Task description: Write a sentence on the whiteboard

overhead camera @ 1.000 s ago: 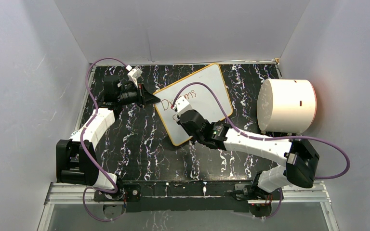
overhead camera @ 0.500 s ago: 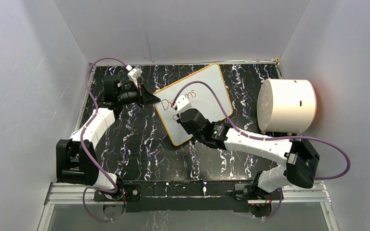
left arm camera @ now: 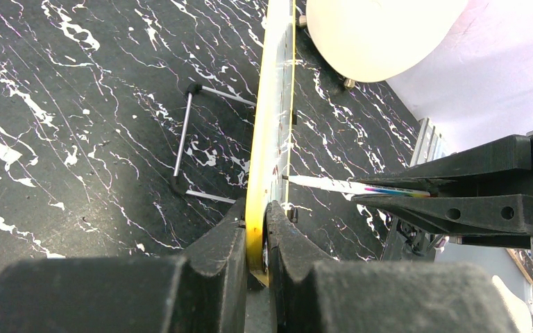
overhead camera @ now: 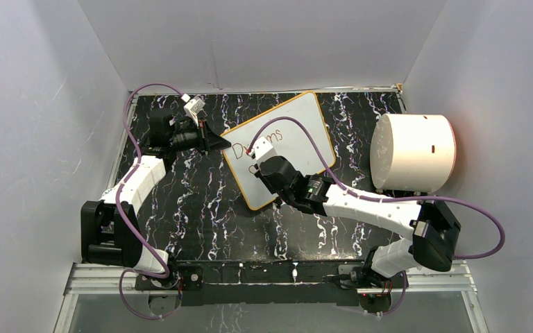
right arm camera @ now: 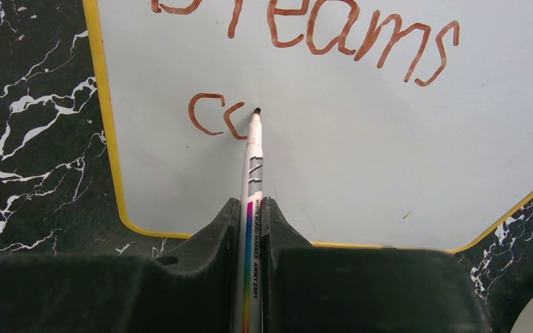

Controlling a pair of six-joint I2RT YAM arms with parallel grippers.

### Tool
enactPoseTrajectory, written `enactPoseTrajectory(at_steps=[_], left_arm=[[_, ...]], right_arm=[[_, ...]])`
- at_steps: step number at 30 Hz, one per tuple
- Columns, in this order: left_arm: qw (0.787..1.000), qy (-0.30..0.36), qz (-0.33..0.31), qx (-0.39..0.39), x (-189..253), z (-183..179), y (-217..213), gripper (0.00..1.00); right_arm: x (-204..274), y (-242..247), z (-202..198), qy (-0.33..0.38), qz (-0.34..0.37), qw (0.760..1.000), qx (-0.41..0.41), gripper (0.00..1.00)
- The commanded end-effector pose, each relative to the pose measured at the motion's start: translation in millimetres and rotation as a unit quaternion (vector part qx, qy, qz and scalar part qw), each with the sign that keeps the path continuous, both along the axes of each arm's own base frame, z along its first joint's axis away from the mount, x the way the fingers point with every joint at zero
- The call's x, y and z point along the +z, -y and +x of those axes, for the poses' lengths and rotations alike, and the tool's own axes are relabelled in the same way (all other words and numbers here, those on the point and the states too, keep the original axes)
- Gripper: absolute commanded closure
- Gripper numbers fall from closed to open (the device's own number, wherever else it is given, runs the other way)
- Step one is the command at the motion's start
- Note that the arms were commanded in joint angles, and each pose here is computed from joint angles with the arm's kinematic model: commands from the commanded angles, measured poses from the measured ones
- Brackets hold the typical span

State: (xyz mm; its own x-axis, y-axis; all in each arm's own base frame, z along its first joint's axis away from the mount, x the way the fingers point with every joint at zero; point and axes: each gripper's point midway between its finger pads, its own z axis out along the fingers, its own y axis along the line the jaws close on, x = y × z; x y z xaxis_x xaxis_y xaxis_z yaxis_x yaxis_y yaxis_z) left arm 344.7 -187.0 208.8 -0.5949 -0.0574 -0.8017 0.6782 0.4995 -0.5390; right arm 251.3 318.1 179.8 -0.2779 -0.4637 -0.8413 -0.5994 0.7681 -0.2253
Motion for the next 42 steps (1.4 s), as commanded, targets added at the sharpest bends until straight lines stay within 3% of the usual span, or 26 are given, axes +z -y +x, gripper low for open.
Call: enactPoseTrajectory(at_steps=[1,42], left_arm=[[0.997,-0.053,0.06,0.022,-51.6,-3.5,-6.5,1.0],[0.997,-0.048,0.061,0.024,-49.0,-3.4,-7.1,1.0]], right_arm=[[19.7,-12.7,3.0,0.011,0.04,0.999,0.016,1.0],[25.6,-24.2,-4.9,-0.003,0.052,0.998,0.037,1.0]])
